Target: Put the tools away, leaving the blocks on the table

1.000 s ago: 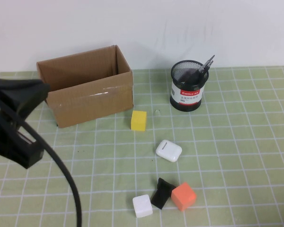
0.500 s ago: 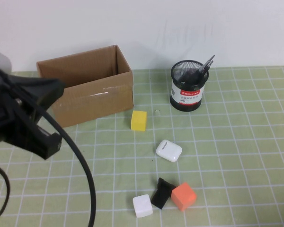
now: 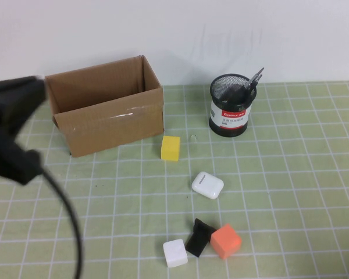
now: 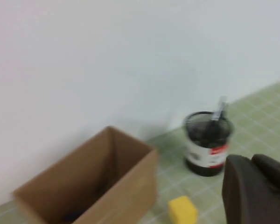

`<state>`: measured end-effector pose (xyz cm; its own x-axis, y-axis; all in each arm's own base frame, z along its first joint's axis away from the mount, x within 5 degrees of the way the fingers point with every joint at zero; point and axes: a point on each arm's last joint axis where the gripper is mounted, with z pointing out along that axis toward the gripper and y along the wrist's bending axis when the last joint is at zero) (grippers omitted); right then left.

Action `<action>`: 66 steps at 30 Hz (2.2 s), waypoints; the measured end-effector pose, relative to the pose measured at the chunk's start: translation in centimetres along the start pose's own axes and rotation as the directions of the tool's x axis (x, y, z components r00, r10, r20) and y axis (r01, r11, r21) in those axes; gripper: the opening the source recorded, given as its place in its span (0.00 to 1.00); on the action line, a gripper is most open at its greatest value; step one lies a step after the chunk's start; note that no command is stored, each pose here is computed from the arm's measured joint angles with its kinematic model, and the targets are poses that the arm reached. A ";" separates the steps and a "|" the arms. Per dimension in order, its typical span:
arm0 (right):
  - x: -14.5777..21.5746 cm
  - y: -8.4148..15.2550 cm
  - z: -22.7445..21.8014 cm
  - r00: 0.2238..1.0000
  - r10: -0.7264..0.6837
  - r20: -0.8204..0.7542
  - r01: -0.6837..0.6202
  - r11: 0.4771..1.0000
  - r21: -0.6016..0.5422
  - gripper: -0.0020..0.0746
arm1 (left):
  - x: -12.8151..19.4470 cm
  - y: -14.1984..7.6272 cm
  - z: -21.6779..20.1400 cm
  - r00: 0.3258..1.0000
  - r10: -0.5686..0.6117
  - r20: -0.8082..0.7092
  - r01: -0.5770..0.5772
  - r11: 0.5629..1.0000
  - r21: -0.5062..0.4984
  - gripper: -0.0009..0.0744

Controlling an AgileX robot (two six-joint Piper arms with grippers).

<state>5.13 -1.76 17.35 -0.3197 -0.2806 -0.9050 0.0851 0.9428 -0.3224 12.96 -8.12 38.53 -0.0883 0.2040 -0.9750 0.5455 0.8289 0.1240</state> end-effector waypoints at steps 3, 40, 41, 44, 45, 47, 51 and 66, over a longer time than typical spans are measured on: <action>0.0 0.0 0.0 1.000 0.000 0.000 0.000 1.000 0.000 0.01 | 1.1 0.9 -1.6 0.999 -0.019 0.027 0.021 0.997 -0.077 0.01; 0.0 0.0 0.0 1.000 -0.002 0.000 0.002 1.000 0.001 0.01 | 23.0 -0.2 -6.6 0.945 -0.327 -0.023 0.270 0.816 -0.511 0.01; 0.0 0.0 0.0 1.000 -0.002 0.000 0.002 1.000 0.001 0.01 | 23.0 -0.2 -6.6 0.945 -0.327 -0.023 0.270 0.816 -0.511 0.01; 0.0 0.0 0.0 1.000 -0.002 0.000 0.002 1.000 0.001 0.01 | 23.0 -0.2 -6.6 0.945 -0.327 -0.023 0.270 0.816 -0.511 0.01; 0.0 0.0 0.0 1.000 -0.002 0.000 0.002 1.000 0.001 0.01 | 23.0 -0.2 -6.6 0.945 -0.327 -0.023 0.270 0.816 -0.511 0.01; 0.0 0.0 0.0 1.000 -0.002 0.000 0.002 1.000 0.001 0.01 | 23.0 -0.2 -6.6 0.945 -0.327 -0.023 0.270 0.816 -0.511 0.01; 0.0 0.0 0.0 1.000 -0.002 0.000 0.002 1.000 0.001 0.01 | 23.0 -0.2 -6.6 0.945 -0.327 -0.023 0.270 0.816 -0.511 0.01; 0.0 0.0 0.0 1.000 -0.002 0.000 0.002 1.000 0.001 0.01 | 23.0 -0.2 -6.6 0.944 -0.329 -0.021 0.273 0.816 -0.510 0.01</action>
<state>5.13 -1.77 17.35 -0.3197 -0.2824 -0.9045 0.0852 0.9421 -0.3243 5.32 -0.14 17.30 -0.2806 -0.0688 -0.9573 -0.0041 0.9975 -0.0705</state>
